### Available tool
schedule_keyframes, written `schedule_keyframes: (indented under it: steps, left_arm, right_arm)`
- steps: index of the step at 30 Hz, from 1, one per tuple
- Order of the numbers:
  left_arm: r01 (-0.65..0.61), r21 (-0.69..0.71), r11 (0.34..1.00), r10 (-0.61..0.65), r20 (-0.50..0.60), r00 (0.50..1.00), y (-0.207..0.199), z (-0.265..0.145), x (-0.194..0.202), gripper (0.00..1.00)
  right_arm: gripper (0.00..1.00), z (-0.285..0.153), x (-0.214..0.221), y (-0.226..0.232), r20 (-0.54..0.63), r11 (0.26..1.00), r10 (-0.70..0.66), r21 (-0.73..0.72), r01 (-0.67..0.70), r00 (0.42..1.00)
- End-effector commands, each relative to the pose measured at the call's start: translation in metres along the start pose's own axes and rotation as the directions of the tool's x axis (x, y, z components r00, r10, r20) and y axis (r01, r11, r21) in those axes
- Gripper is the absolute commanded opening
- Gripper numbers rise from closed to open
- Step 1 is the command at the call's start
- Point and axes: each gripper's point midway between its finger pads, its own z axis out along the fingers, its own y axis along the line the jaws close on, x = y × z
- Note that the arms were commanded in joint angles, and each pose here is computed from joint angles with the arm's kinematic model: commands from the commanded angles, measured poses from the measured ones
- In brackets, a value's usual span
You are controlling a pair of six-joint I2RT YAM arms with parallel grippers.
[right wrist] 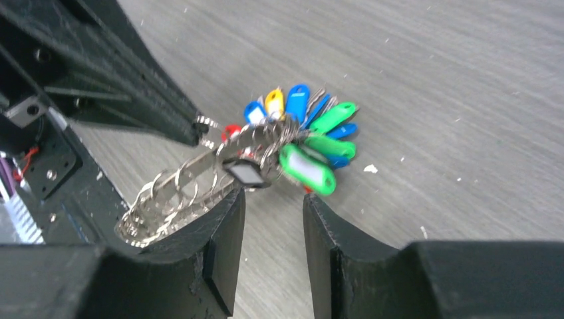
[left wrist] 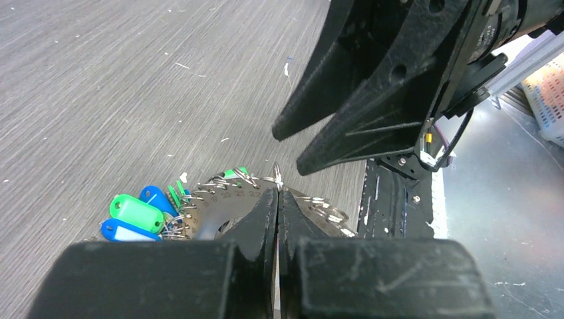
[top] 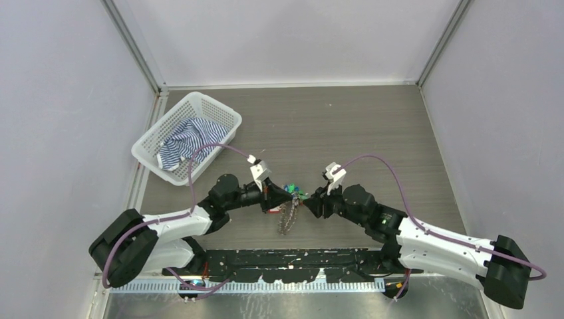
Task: Remove the keys from the keyring
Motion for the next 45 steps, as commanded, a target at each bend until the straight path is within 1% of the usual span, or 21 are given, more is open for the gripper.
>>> schedule_keyframes:
  steps: [1,4,8,10,15,18,25,29,31,33,37,39,40,42,45]
  left_arm:
    - [-0.103,0.022,0.994,0.095,0.229,0.969,-0.013,-0.005,-0.047,0.0]
    - [-0.096,0.038,0.995,0.084,0.242,0.967,-0.017,-0.008,-0.047,0.0]
    - [-0.107,0.054,0.993,0.091,0.244,0.966,-0.021,-0.01,-0.047,0.0]
    - [-0.11,0.058,0.992,0.093,0.246,0.965,-0.022,-0.01,-0.048,0.0]
    - [-0.12,0.072,0.99,0.098,0.254,0.962,-0.026,-0.011,-0.051,0.0]
    - [-0.123,0.075,0.99,0.099,0.259,0.961,-0.027,-0.011,-0.053,0.0]
    - [-0.133,0.096,0.986,0.104,0.263,0.959,-0.029,-0.006,-0.058,0.0]
    - [-0.143,0.11,0.984,0.106,0.289,0.951,-0.03,0.001,-0.069,0.0]
    - [-0.138,0.11,0.984,0.098,0.307,0.947,-0.029,0.003,-0.074,0.0]
    - [-0.129,0.106,0.986,0.089,0.317,0.944,-0.027,0.005,-0.076,0.0]
    - [-0.091,0.058,0.994,0.069,0.305,0.95,-0.016,0.002,-0.062,0.0]
    - [-0.071,0.012,0.997,0.064,0.317,0.946,-0.008,-0.003,-0.056,0.0]
    - [-0.056,-0.029,0.998,0.062,0.316,0.947,-0.001,-0.006,-0.052,0.0]
    - [-0.033,-0.08,0.996,0.055,0.285,0.957,0.009,-0.008,-0.043,0.0]
    - [0.001,-0.113,0.994,0.024,0.217,0.976,0.014,-0.008,-0.032,0.0]
  right_arm:
    - [0.42,-0.003,-0.003,0.012,-0.002,1.0,-0.01,-0.023,0.01,1.0]
    - [0.42,-0.003,-0.001,0.012,0.011,1.0,-0.016,-0.02,0.017,1.0]
    - [0.42,0.004,0.01,0.018,0.014,0.997,-0.077,-0.02,0.077,0.997]
    - [0.42,0.009,0.01,0.019,0.054,0.993,-0.117,0.003,0.117,0.992]
    - [0.47,0.018,-0.001,0.02,0.133,0.983,-0.183,0.029,0.181,0.974]
    - [0.5,0.023,-0.002,0.015,0.137,0.978,-0.208,0.062,0.201,0.969]
    - [0.52,0.037,-0.005,0.019,0.162,0.977,-0.213,0.07,0.204,0.964]
    - [0.54,0.042,-0.009,0.004,0.188,0.972,-0.203,0.159,0.174,0.961]
    - [0.53,0.042,-0.015,-0.004,0.214,0.966,-0.191,0.213,0.145,0.958]
    - [0.46,0.042,-0.021,-0.012,0.231,0.954,-0.192,0.27,0.127,0.954]
    - [0.14,0.036,-0.031,-0.016,0.232,0.942,-0.212,0.307,0.135,0.949]
    - [0.04,0.032,-0.033,-0.017,0.193,0.935,-0.227,0.319,0.158,0.954]
    - [0.01,0.03,-0.033,-0.017,0.171,0.931,-0.237,0.321,0.174,0.956]
    - [0.01,0.025,-0.032,-0.016,0.137,0.931,-0.243,0.309,0.192,0.96]
    - [0.01,0.018,-0.037,-0.005,0.116,0.945,-0.244,0.249,0.209,0.963]
